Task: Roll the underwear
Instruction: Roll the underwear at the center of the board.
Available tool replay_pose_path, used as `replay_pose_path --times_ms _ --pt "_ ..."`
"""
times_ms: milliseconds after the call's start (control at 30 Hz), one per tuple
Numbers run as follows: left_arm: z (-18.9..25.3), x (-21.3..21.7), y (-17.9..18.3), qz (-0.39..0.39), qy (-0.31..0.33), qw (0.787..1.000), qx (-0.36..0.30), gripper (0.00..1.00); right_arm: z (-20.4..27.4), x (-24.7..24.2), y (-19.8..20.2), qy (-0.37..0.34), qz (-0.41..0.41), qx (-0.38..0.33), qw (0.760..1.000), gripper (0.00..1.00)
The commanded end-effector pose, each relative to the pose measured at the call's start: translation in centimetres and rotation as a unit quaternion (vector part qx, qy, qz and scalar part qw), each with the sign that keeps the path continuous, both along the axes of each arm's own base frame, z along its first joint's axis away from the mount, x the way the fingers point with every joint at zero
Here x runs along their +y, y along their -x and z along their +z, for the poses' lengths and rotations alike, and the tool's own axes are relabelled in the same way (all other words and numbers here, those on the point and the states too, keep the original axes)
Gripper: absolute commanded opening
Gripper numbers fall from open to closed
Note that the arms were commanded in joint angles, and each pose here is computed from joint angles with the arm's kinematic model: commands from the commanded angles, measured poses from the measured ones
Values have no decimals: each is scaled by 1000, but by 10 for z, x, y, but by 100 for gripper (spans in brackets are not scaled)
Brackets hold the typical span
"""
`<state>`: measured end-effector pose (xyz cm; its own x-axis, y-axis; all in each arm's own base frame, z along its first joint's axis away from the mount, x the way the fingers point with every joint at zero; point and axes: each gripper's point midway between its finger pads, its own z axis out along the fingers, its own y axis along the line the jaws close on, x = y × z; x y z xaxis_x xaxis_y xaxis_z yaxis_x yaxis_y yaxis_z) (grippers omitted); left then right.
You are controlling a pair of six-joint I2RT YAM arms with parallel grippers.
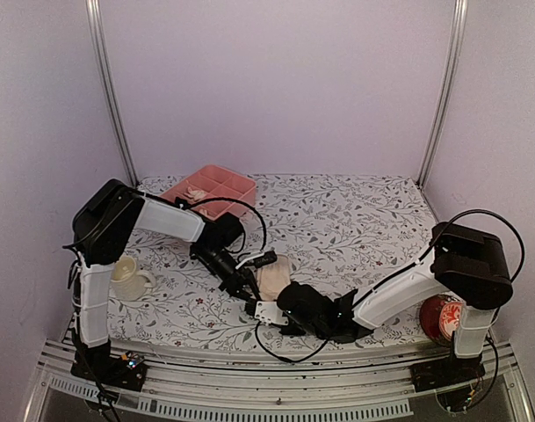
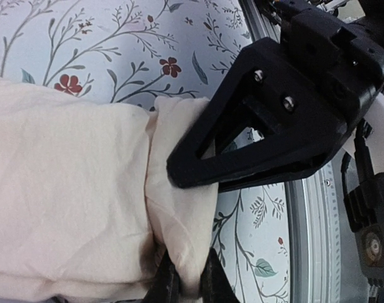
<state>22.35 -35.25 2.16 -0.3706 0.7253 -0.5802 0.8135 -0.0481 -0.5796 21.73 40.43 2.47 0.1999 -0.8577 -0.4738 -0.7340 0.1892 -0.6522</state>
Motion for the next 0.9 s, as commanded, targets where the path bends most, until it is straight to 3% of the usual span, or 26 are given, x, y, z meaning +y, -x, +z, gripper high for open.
replay_pose_path --times_ms 0,100,267,467,667,767,867 --pt "-15 4 -12 10 -27 999 -16 7 -14 -10 -1 28 -13 20 999 7" --pt "-19 0 -17 9 -34 998 -45 11 -16 -15 -1 28 -32 34 998 6" --pt "-19 -5 -9 -8 -29 997 -70 32 -20 -21 5 20 -61 77 995 5" --pt "16 0 -26 26 8 988 -149 65 -21 -18 9 13 -63 117 991 4" --pt "71 11 -40 65 74 957 -274 97 -21 -18 8 -4 -65 184 981 4" --pt "82 21 -34 66 97 936 -331 98 -20 -17 7 -11 -63 226 972 4" --pt "94 28 -33 66 123 902 -408 98 -18 -10 11 -23 -48 282 958 4"
